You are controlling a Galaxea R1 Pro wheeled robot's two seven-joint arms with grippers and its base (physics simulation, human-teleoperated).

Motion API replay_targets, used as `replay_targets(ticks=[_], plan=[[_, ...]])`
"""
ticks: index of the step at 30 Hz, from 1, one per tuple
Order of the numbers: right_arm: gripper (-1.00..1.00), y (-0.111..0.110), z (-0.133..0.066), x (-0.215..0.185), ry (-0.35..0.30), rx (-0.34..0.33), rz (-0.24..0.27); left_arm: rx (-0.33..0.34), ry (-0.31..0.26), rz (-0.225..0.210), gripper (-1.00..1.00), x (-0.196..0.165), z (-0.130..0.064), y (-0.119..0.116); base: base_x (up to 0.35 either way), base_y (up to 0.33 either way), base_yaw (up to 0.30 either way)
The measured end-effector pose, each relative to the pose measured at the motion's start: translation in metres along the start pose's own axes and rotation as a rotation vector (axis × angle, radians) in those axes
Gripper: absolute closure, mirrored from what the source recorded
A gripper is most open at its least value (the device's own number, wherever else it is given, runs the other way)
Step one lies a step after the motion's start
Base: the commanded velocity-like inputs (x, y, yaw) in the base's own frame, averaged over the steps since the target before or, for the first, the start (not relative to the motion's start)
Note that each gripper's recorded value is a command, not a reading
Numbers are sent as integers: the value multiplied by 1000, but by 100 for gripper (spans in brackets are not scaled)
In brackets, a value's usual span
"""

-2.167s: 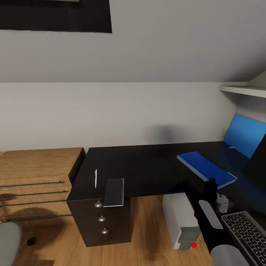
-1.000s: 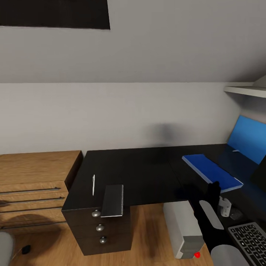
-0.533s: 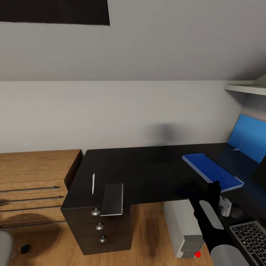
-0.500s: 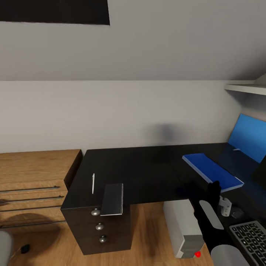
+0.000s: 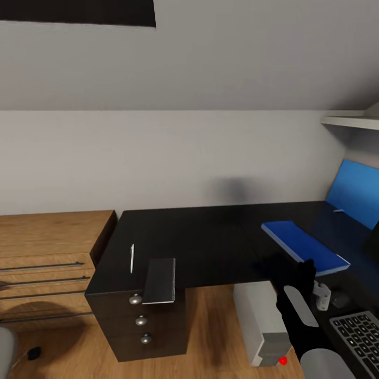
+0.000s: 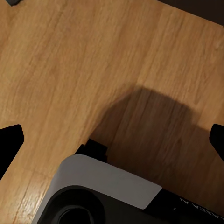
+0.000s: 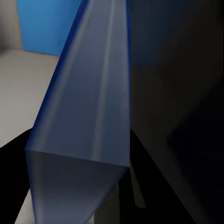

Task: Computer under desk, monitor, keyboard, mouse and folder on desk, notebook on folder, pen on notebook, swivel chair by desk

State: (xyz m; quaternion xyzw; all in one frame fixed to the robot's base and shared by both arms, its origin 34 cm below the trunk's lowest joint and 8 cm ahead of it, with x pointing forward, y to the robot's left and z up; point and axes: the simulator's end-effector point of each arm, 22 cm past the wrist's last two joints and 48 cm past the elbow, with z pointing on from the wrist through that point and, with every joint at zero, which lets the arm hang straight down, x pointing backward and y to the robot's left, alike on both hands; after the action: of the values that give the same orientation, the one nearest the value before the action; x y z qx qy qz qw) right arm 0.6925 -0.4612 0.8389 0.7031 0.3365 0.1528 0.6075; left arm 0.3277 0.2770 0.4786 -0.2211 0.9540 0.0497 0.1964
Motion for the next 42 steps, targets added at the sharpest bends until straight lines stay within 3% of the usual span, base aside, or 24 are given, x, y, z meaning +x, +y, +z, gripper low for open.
replay_targets(ticks=[10, 16, 33, 42], plan=[[100, -24, 5, -2, -15, 34, -72, 2, -1, 1, -100, 7, 15, -1, 0, 0, 0], [100, -16, 3, -12, -73, -6, -125, 4, -1, 1, -100, 8, 17, -2, 0, 0, 0], [100, -36, 7, -11, -83, -14, -134, 6, -2, 2, -100, 18, 37, -2, 0, 0, 0], [100, -35, 7, -11, -82, -17, -138, 7, -4, 5, -100, 17, 37, -2, 1, 0, 0]])
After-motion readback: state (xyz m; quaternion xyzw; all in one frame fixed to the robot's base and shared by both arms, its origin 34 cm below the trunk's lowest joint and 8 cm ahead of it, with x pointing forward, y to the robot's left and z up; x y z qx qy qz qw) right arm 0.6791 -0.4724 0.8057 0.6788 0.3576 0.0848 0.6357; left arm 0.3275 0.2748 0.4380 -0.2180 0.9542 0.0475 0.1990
